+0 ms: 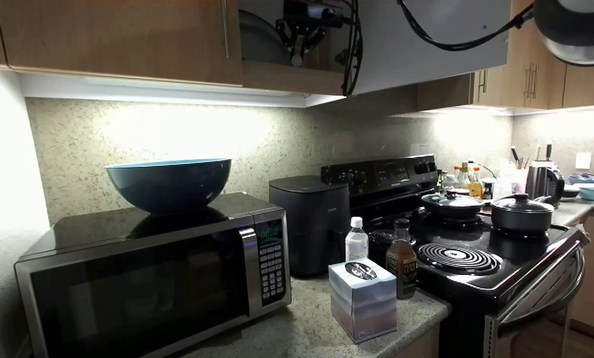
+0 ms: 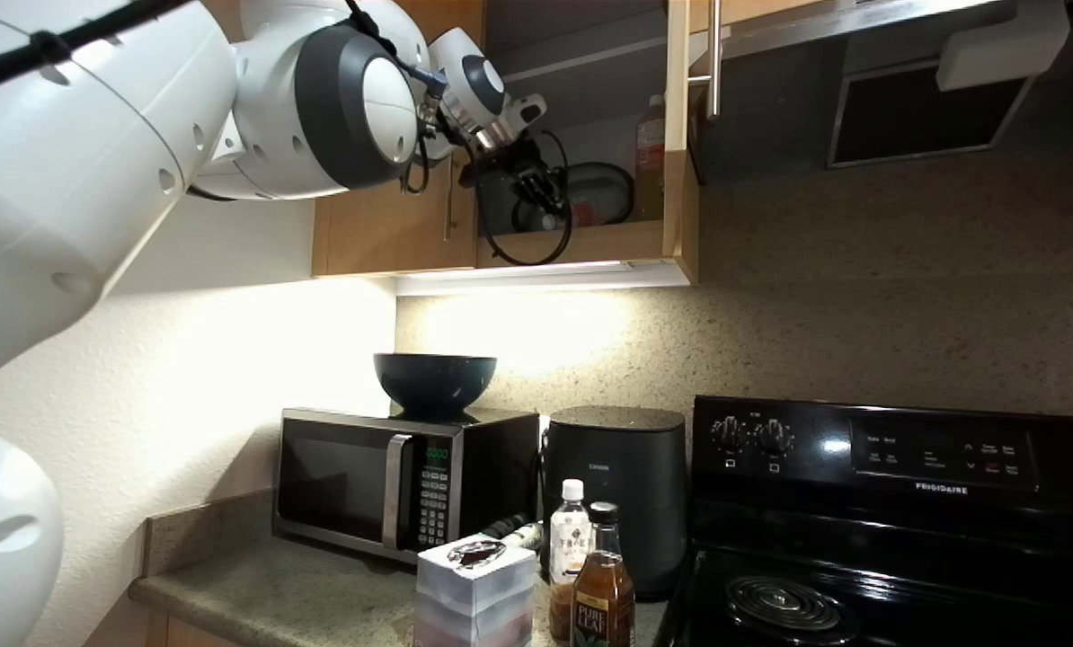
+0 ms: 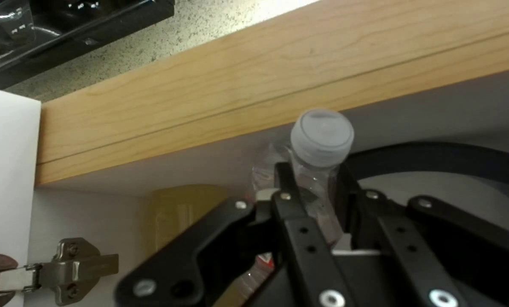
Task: Put the bottle in the top cabinet, then put it back on the counter
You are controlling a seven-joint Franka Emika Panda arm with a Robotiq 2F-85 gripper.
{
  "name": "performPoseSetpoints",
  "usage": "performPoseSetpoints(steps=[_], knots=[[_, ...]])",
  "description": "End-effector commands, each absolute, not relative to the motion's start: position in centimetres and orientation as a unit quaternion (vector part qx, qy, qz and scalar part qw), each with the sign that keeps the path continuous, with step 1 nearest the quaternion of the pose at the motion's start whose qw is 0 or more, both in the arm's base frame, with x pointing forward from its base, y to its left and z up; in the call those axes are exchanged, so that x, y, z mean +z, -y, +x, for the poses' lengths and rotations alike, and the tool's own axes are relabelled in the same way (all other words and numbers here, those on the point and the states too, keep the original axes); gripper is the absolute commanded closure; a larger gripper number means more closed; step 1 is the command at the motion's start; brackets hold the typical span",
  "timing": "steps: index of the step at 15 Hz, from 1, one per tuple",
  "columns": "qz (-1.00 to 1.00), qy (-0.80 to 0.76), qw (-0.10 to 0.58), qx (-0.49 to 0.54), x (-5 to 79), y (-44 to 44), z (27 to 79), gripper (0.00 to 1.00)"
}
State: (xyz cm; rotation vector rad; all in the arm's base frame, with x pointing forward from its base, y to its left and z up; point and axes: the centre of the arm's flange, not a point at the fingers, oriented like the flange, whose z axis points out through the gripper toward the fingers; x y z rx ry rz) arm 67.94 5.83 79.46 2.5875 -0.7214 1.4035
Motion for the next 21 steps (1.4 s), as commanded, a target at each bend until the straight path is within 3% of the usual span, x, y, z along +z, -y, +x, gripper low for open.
performPoseSetpoints(steps=[1, 2, 7, 12, 14, 15, 20, 21], knots=[[0.879, 0.208, -0.011, 0.428, 80.5, -6.3, 67.8, 0.90], [0.884, 0.201, -0.035, 0.421, 81.8, -7.6, 63.4, 0.90], [0.906, 0.182, -0.124, 0.360, 84.0, -12.3, 57.0, 0.90], [0.924, 0.218, -0.117, 0.292, 84.9, -13.2, 51.9, 0.90], [0.923, 0.250, -0.091, 0.279, 84.7, -12.8, 50.8, 0.90], [0.923, 0.221, -0.105, 0.298, 87.1, -13.5, 53.9, 0.76], [0.924, 0.238, -0.095, 0.285, 86.8, -13.1, 53.1, 0.76], [0.924, 0.238, -0.094, 0.284, 86.7, -13.1, 53.1, 0.90]])
